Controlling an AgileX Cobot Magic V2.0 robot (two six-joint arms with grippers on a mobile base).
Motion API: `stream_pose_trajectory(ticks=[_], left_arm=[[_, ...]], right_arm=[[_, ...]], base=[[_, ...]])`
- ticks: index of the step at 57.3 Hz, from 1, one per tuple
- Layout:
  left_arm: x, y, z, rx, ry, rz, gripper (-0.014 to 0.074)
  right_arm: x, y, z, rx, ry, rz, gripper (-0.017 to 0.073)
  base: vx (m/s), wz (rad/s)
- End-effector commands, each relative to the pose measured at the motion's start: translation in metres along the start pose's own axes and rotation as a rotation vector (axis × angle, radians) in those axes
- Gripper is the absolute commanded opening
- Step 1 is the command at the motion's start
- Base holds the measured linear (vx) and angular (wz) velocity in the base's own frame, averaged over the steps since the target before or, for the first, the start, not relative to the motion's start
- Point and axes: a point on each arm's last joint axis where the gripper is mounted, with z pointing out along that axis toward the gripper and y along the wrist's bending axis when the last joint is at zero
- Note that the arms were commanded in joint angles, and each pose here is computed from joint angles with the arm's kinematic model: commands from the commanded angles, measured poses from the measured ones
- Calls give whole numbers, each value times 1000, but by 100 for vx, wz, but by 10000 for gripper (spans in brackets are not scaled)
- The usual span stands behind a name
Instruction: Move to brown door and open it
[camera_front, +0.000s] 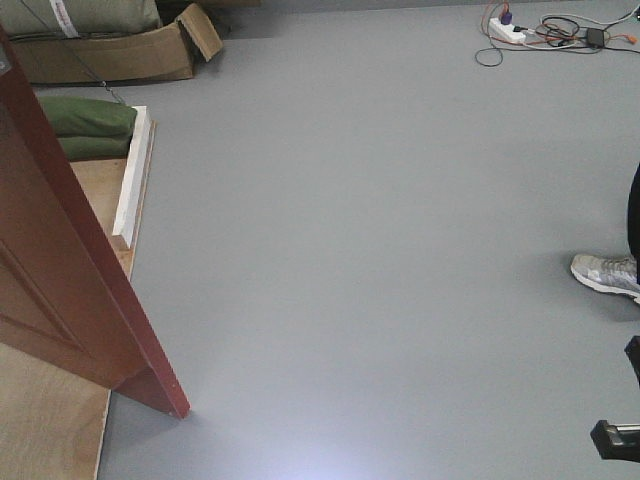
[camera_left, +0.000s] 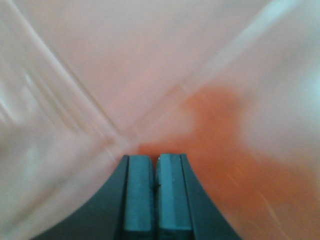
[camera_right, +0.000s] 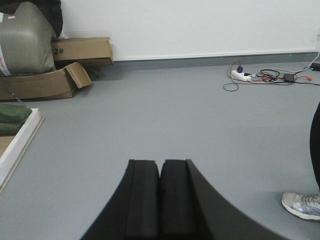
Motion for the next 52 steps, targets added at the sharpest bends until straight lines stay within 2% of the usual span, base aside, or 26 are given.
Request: stream_pose_trajectory(ticks=[1, 52], left_arm=[[-8, -32, -13, 83, -44, -3, -3], [-8, -32, -13, 83, -44, -3, -3]], right_arm=[[-6, 0, -1, 6, -87, -6, 0], [-6, 0, -1, 6, -87, -6, 0]], base=[[21, 0], [23, 3]])
